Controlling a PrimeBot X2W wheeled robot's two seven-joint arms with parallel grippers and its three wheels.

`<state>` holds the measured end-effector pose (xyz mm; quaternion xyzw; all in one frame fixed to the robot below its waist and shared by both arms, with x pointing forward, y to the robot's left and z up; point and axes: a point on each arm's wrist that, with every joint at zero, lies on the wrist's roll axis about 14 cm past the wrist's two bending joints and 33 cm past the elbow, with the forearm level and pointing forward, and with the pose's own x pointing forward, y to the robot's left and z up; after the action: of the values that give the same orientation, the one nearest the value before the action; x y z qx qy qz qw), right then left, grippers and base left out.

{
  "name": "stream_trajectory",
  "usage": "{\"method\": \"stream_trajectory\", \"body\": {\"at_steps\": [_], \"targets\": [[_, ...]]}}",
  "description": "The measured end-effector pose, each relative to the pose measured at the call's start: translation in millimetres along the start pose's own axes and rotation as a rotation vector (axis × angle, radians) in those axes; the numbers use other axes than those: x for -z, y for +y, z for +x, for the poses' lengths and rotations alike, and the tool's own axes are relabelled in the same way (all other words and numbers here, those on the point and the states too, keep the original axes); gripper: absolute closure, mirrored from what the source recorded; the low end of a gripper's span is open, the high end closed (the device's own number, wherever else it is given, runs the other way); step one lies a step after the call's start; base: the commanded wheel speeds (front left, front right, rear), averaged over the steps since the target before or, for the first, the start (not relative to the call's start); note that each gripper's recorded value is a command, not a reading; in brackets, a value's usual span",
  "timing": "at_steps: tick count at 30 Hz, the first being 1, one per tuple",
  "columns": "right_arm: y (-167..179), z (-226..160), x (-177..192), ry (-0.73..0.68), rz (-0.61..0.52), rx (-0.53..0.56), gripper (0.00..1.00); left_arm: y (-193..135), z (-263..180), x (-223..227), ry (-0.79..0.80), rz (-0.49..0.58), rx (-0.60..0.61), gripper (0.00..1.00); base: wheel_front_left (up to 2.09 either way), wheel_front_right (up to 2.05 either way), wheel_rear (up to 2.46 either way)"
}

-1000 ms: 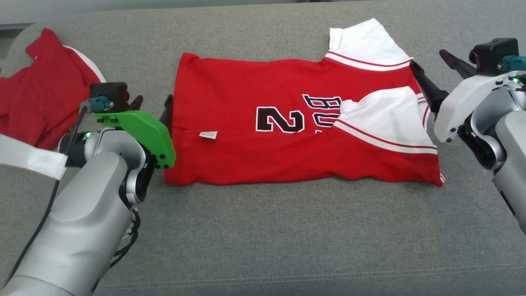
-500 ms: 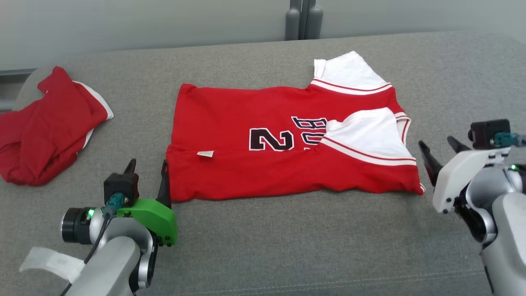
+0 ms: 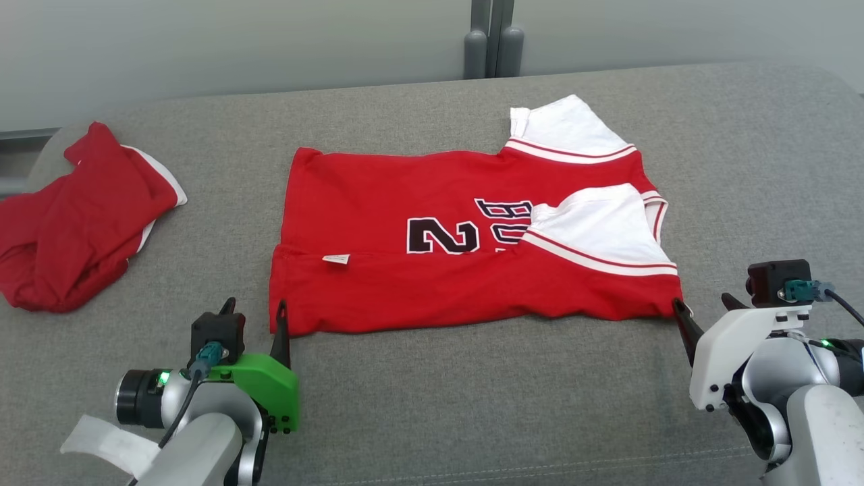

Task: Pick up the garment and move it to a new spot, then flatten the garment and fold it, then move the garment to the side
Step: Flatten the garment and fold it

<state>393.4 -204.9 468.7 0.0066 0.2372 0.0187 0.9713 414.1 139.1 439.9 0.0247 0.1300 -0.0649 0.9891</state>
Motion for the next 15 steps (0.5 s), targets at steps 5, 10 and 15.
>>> {"method": "stream_trajectory", "body": {"at_steps": [5,10,15], "targets": [[-2.4,6.5,10.9,0.047,-0.004,0.027,0.0,-2.8,9.8,12.6,0.09,0.01,0.016,0.0,0.0,0.0,0.0],[-4.8,20.0,18.2,0.097,-0.011,0.049,0.0,-8.9,19.6,32.5,0.229,-0.003,0.041,0.0,0.0,0.0,0.0],[-3.7,29.5,24.1,0.133,-0.026,0.054,0.0,-7.7,25.4,42.7,0.301,-0.01,0.03,0.0,0.0,0.0,0.0]]}}
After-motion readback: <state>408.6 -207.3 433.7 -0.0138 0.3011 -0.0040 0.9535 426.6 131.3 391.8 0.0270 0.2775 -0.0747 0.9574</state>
